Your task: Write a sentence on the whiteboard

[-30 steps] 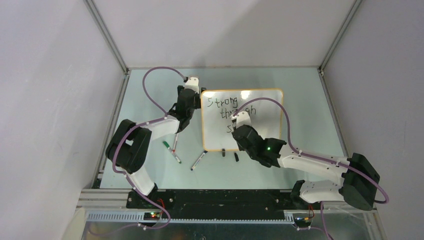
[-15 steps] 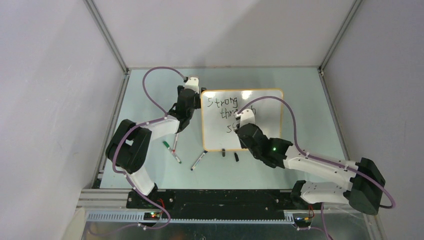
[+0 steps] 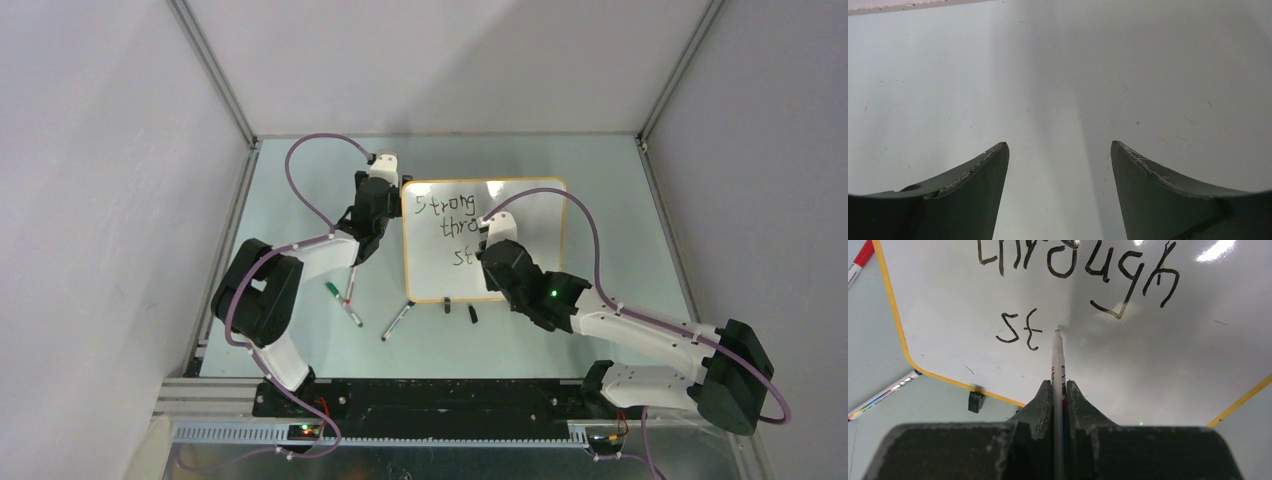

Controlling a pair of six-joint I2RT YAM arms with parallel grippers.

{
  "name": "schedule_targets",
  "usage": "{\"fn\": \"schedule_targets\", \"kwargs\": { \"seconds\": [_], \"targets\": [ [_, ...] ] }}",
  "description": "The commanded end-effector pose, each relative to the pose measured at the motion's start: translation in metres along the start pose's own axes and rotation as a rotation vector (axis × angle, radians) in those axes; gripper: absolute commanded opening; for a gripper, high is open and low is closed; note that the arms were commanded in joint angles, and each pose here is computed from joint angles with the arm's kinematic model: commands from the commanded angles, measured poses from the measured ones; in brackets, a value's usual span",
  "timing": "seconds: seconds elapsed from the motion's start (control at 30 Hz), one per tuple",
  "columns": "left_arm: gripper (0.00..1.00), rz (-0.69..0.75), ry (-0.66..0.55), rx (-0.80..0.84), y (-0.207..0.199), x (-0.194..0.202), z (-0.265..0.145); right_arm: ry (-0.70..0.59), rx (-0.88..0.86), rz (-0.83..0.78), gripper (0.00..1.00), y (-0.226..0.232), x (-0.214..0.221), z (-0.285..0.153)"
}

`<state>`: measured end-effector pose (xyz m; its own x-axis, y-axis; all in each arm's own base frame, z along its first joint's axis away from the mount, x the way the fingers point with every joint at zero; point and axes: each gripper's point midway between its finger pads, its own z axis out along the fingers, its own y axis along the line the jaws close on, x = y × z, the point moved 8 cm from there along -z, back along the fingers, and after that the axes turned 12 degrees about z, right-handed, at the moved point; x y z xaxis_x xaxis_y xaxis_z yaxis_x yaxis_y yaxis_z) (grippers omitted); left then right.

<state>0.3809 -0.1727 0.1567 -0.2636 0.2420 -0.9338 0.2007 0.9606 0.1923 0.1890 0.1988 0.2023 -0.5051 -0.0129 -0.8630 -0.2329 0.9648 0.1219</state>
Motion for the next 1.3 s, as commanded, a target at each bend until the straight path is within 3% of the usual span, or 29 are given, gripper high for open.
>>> {"fn": "schedule_targets", "kwargs": {
  "seconds": [0.0, 1.27],
  "targets": [
    [0.81, -0.020, -0.057, 0.005, 0.000, -0.014, -0.002, -0.020, -0.016, 0.017, 0.00, 0.003, -0.006, 0.001],
    [0.81, -0.020, -0.057, 0.006, 0.000, -0.014, -0.002, 0.074, 0.003, 0.003, 0.00, 0.001, 0.011, 0.008]
  ]
}}
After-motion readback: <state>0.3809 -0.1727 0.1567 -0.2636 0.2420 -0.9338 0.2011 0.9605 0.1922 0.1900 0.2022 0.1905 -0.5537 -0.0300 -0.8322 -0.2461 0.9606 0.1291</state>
